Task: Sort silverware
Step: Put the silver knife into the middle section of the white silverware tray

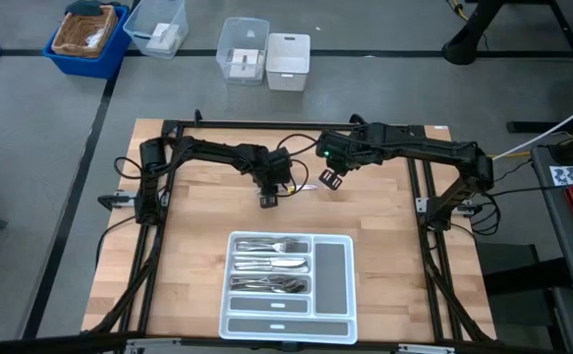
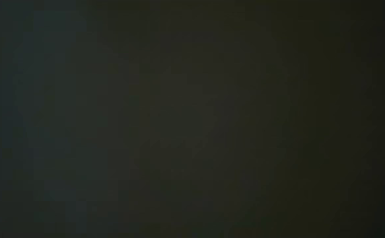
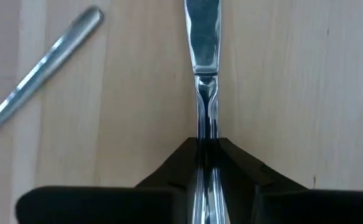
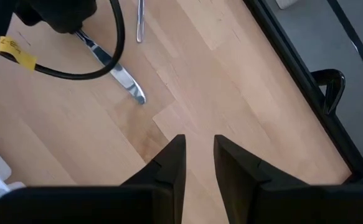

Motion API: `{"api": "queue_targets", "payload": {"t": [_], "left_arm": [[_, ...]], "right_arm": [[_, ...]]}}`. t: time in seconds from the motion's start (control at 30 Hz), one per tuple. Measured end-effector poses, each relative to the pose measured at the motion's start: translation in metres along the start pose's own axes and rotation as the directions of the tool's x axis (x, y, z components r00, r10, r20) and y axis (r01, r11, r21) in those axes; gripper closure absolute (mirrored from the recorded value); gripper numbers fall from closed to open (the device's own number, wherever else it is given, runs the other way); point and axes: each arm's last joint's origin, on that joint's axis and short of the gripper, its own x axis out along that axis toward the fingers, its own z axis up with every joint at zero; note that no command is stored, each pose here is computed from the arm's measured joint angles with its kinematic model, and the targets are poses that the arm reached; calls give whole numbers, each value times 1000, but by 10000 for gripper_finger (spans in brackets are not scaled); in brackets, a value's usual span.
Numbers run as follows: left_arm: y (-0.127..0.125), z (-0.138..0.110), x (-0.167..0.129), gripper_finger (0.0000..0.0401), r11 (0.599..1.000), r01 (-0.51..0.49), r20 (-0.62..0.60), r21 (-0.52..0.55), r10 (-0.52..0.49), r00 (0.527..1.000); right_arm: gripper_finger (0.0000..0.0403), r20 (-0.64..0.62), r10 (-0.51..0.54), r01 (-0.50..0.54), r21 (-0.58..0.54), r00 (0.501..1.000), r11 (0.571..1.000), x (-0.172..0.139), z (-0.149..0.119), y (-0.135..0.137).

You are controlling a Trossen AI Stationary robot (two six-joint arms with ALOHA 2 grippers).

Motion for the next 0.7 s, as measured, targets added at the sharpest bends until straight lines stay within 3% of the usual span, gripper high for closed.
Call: {"api": "queue_targets", "payload": {"t": [0.3,0.5,0.7], "left_arm": [[-3,8,-5,321,1000,-9,18,14,9,1000],[-1,25,-12,295,999,-29,108,18,27,994],[-1,27,-11,298,999,-33,125,27,29,992]], "right_arm": [[320,0,0,0,0,1000,1000,0,0,0],[320,0,0,0,0,1000,1000,0,0,0],[320,0,0,0,0,1000,1000,0,0,0]]}}
